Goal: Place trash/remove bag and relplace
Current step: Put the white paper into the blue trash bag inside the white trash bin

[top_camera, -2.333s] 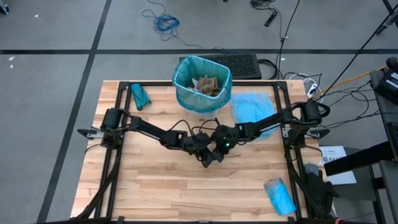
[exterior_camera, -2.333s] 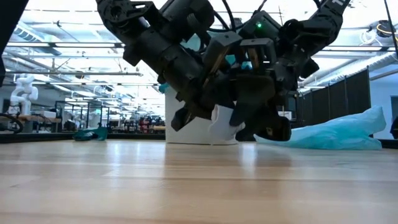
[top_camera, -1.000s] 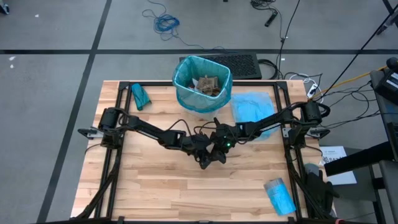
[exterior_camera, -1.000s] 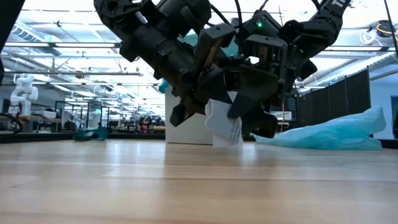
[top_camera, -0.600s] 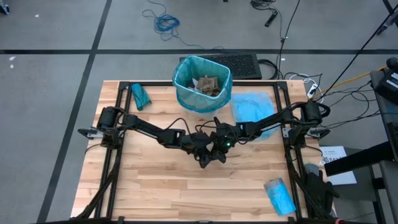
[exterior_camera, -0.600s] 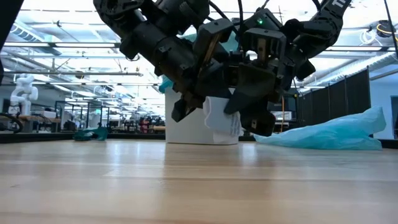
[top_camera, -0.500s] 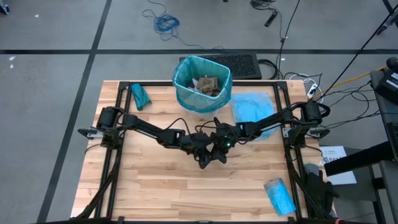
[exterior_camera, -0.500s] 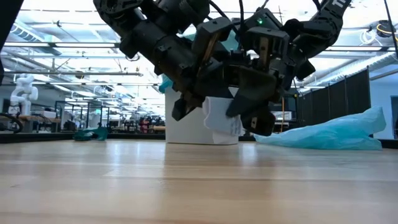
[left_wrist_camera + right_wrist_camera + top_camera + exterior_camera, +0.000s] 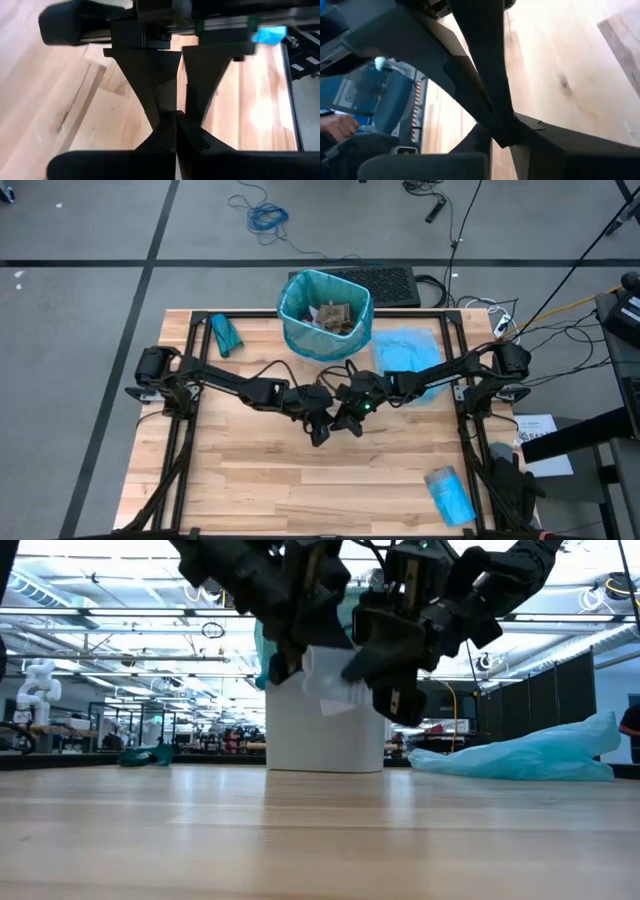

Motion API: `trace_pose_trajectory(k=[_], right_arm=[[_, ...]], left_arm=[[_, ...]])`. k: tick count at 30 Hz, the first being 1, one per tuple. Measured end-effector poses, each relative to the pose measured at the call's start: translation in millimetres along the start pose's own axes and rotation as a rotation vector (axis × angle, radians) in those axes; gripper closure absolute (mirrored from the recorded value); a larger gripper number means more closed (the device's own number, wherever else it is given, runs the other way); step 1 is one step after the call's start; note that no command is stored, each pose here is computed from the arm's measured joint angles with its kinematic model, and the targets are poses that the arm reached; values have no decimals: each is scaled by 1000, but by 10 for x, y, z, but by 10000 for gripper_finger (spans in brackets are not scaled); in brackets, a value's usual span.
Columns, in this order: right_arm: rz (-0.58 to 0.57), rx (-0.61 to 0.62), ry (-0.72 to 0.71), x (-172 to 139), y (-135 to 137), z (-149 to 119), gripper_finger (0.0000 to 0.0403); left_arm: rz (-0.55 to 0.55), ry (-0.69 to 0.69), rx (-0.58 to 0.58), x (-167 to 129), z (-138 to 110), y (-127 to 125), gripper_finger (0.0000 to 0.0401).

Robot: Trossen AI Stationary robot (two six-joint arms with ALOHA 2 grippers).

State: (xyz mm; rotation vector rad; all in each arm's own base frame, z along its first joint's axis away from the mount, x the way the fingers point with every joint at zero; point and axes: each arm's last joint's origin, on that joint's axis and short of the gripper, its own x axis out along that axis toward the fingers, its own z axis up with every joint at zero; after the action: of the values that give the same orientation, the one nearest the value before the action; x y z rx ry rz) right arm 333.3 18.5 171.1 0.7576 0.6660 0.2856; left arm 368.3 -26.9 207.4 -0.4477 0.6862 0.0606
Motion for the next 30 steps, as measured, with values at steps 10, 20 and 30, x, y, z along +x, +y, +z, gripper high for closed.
trace_pose_trajectory(k=[10, 20, 30], right_arm=[[51, -28, -18, -33, 170, 11, 400], [96, -44, 5, -30, 200, 7, 399], [128, -56, -48, -130, 290, 73, 401]], left_arm=[[-20, -89, 66, -316, 182, -22, 401], [27, -283, 158, -734, 542, -154, 401], [12, -286, 131, -805, 536, -224, 401]])
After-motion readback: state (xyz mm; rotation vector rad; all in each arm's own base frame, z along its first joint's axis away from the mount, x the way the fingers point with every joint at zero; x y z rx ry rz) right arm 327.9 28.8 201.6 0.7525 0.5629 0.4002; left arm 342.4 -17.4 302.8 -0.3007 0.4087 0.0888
